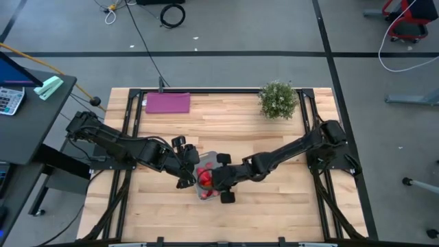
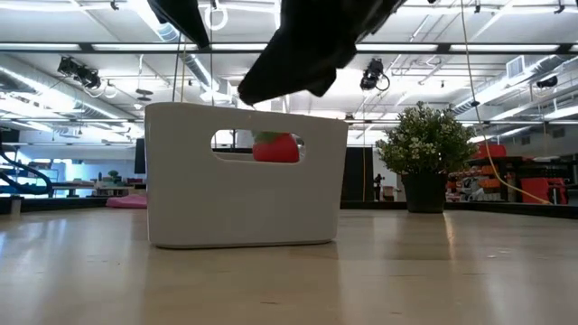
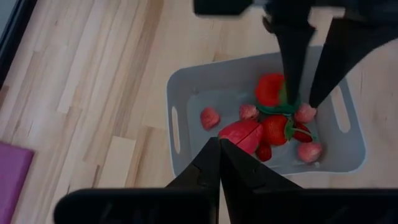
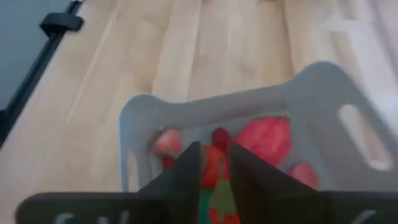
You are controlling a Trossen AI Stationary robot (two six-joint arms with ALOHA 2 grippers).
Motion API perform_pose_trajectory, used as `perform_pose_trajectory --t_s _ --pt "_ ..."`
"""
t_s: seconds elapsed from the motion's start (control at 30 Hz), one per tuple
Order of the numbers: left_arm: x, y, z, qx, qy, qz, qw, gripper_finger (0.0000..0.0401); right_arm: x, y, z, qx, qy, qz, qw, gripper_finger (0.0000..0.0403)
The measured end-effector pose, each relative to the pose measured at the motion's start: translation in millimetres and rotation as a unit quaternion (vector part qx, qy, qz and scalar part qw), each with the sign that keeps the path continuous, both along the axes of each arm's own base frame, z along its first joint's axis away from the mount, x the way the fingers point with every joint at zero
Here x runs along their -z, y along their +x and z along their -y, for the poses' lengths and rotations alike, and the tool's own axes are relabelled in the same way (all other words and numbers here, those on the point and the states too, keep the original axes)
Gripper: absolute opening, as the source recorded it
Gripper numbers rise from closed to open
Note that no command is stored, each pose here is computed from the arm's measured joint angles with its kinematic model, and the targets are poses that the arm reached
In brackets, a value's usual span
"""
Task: Pick and placing Produce into tupperware
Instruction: Put the red strawberry into the gray bin, then return to Home Position
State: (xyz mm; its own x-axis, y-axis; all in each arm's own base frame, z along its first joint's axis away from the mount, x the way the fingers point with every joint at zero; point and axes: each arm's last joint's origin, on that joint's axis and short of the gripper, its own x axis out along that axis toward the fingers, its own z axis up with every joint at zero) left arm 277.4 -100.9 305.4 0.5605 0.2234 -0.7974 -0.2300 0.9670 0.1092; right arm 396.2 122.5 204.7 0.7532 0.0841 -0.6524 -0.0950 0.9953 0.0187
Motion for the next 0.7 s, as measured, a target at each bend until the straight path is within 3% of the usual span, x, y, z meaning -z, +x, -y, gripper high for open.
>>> perform_pose_trajectory --t_s 0.13,0.27,0.5,0.7 --pt "0.1 -0.1 -0.1 0.000 0.000 -0.001 1.000 0.0018 -17.1 -7.9 3.1 0.004 -0.004 0.006 1.000 0.0111" --pt "1.3 -2.8 -1.0 0.007 0.011 -0.018 1.000 0.0019 -56.5 -33.2 10.9 0.005 -0.003 0.005 1.000 0.0117" --pt "-12.1 -39.1 -12.3 -0.069 -0.008 -0.061 0.996 0.0007 -129.3 -122.3 31.8 0.067 0.042 -0.044 0.996 0.0110" --pt "-47.7 -83.4 -13.3 -0.057 0.024 0.033 0.998 0.0024 -160.9 -188.9 19.9 0.038 0.025 0.024 0.999 0.0111"
